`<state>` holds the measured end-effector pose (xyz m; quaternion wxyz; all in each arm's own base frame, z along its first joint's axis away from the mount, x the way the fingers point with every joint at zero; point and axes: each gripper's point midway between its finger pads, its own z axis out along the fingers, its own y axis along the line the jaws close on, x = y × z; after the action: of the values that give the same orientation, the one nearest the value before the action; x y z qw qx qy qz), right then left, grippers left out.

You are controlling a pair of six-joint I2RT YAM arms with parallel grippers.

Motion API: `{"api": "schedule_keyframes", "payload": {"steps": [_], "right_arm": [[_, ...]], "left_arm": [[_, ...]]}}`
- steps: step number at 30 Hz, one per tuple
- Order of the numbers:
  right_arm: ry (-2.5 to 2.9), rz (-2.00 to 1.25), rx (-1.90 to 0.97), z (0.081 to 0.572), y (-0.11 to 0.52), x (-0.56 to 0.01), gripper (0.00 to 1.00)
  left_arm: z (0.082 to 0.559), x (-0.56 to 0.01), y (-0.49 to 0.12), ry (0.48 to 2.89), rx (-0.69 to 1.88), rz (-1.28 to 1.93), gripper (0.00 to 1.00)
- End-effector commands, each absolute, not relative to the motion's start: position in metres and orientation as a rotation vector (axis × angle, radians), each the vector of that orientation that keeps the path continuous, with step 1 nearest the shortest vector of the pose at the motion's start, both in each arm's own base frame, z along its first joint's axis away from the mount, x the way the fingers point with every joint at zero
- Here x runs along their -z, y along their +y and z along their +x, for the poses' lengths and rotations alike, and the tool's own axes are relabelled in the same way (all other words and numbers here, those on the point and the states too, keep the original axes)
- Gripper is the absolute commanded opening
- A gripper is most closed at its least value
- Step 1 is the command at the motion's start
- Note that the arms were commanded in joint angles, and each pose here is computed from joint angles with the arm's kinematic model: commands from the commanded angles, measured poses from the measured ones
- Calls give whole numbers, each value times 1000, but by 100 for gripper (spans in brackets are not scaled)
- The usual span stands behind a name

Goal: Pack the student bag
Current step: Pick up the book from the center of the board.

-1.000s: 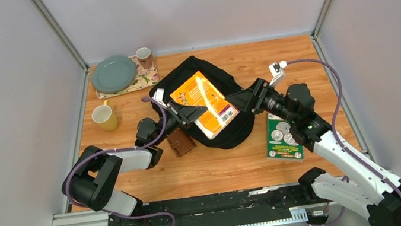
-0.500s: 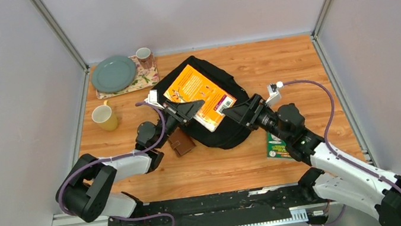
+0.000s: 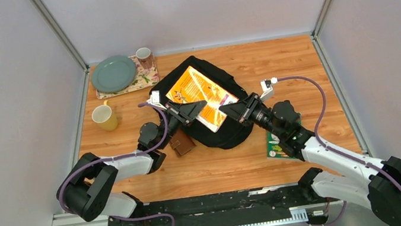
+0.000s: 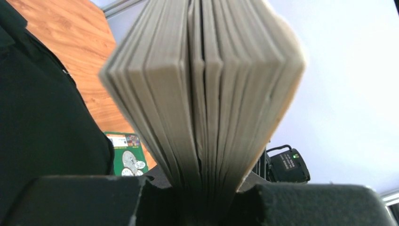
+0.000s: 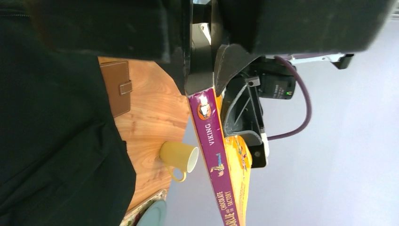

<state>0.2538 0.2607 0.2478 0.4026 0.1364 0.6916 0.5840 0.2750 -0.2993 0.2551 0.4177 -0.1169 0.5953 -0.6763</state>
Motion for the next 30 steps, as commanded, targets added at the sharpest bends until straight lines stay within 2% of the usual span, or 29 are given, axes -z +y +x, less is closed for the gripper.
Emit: {"api": "schedule_keyframes", "payload": {"steps": [1, 3, 4, 5, 6, 11, 12, 14, 15, 16, 17, 18, 19, 20, 21, 23, 27, 30], "right_arm": [[1609, 298, -1511, 250, 256, -289, 0], [1610, 294, -1480, 251, 252, -288, 0], [1618, 299, -1466, 249, 249, -286, 0], [1615, 311, -1445, 250, 246, -286, 0], [1614, 317, -1428, 249, 243, -286, 0], [1613, 468, -1148, 258, 193, -276, 0], [1657, 493, -1078, 257, 184, -263, 0], [1611, 563, -964, 257, 156, -274, 0], [1658, 587, -889, 254, 146, -262, 0], [1644, 606, -852, 251, 135, -266, 0], [1617, 638, -795, 251, 121, -272, 0], [1643, 652, -744, 248, 113, -265, 0], [1626, 665, -723, 245, 106, -269, 0], [1604, 679, -689, 244, 97, -275, 0], [1614, 684, -656, 241, 91, -272, 0], [1592, 717, -607, 238, 77, -276, 0], [1581, 730, -501, 230, 55, -286, 0], [1572, 736, -471, 225, 47, -291, 0]], "left_arm": [[243, -349, -280, 1052, 1870, -135, 22], [240, -344, -285, 1079, 1888, -107, 31], [240, -338, -288, 1101, 1889, -98, 49], [237, -334, -290, 1120, 1899, -82, 57], [238, -329, -290, 1137, 1892, -76, 75], [234, -301, -298, 1262, 1892, 64, 76], [239, -292, -304, 1331, 1881, 80, 76], [234, -273, -315, 1440, 1832, 237, 76], [243, -251, -324, 1595, 1786, 233, 76], [242, -247, -327, 1643, 1740, 268, 77], [242, -238, -334, 1647, 1617, 384, 77], [245, -219, -340, 1796, 1517, 414, 77], [246, -217, -342, 1822, 1421, 477, 77], [239, -186, -344, 1924, 1225, 615, 77], [246, -202, -352, 1887, 1150, 678, 77], [245, -182, -354, 1943, 1019, 796, 77], [233, -169, -375, 1975, 1009, 967, 78], [228, -137, -392, 2061, 917, 1090, 79]]}}
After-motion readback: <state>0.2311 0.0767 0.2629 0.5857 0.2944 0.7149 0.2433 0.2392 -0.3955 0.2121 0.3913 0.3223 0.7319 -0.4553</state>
